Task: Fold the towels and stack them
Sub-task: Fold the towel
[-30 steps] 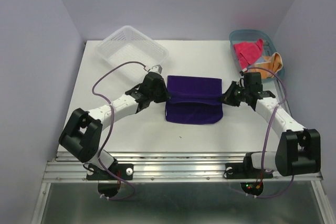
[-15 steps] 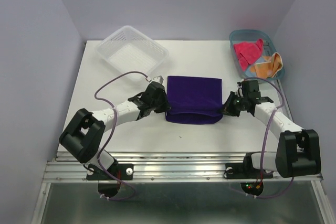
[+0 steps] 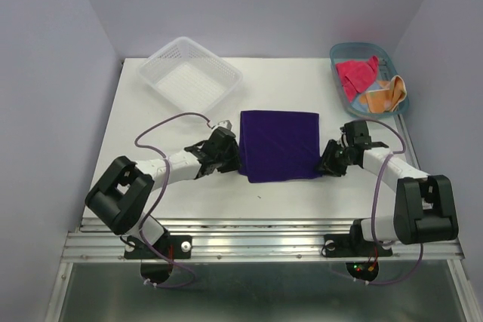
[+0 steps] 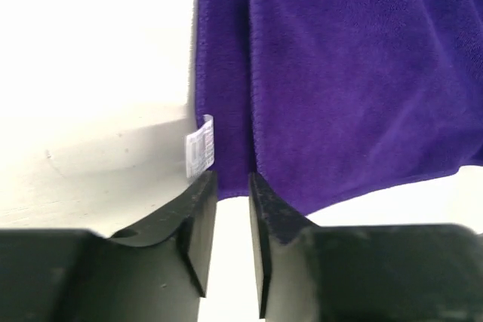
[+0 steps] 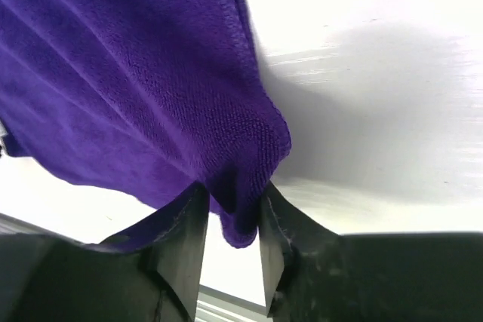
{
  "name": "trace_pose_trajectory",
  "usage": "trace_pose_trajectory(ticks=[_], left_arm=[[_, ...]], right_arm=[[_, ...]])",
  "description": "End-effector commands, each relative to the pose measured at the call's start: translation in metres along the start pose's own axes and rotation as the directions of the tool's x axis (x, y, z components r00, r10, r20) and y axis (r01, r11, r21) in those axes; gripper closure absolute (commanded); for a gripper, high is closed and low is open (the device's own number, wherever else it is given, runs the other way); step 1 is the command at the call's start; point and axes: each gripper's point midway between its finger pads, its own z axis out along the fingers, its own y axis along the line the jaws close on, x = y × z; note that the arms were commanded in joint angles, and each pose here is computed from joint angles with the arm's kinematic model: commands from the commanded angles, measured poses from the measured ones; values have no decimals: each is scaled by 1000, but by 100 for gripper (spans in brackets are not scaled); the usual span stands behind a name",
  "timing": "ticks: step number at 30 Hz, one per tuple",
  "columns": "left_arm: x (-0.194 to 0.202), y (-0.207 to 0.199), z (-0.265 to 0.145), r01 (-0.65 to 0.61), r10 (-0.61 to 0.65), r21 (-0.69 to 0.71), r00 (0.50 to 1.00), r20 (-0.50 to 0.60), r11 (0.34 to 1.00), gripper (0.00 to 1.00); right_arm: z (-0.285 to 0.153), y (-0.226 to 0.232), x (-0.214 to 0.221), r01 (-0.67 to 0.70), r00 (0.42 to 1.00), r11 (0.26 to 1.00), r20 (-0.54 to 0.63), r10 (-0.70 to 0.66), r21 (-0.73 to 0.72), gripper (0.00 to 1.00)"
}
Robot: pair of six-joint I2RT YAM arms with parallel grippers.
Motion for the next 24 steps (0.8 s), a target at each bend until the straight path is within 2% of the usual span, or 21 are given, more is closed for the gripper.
trace_pose_trajectory(ticks=[1, 3, 4, 5, 8, 9, 10, 15, 19, 24], left_arm=[[-2, 7, -12, -12, 13, -20, 999, 30, 1000, 61], [-4, 5, -18, -15, 15, -9, 999, 48, 1000, 53], [-10, 0, -25, -18, 17, 10, 997, 72, 1000, 52], [-13, -2, -27, -21, 19, 17, 996, 85, 1000, 46], [-29, -12, -32, -41, 37, 28, 991, 130, 999, 40], [-34, -18, -32, -48, 42, 40, 990, 134, 998, 40], [-29, -21, -30, -56, 50, 53, 993, 107, 997, 40], [-1, -24, -22, -78, 76, 63, 996, 37, 995, 40], [22, -26, -12, -89, 90, 49, 996, -22, 995, 40], [30, -32, -1, -93, 94, 27, 995, -42, 995, 42]], right_arm=[[1, -11, 4, 24, 1000, 999, 5, -24, 26, 57], [-5, -10, 2, 38, 999, 999, 24, -39, 30, 50], [-7, -9, 1, 42, 999, 999, 32, -43, 29, 41], [-10, -9, 0, 42, 998, 999, 40, -44, 34, 37], [-20, -2, -4, 58, 996, 998, 71, -59, 17, 30], [-22, -1, -5, 64, 995, 998, 75, -65, 15, 25], [-25, 0, -6, 72, 994, 997, 83, -74, 17, 22], [-34, -8, -12, 65, 988, 995, 134, -75, 77, 21], [-32, -2, -8, 75, 988, 997, 131, -78, 30, 21], [-25, -3, -4, 74, 991, 997, 113, -75, 14, 23]])
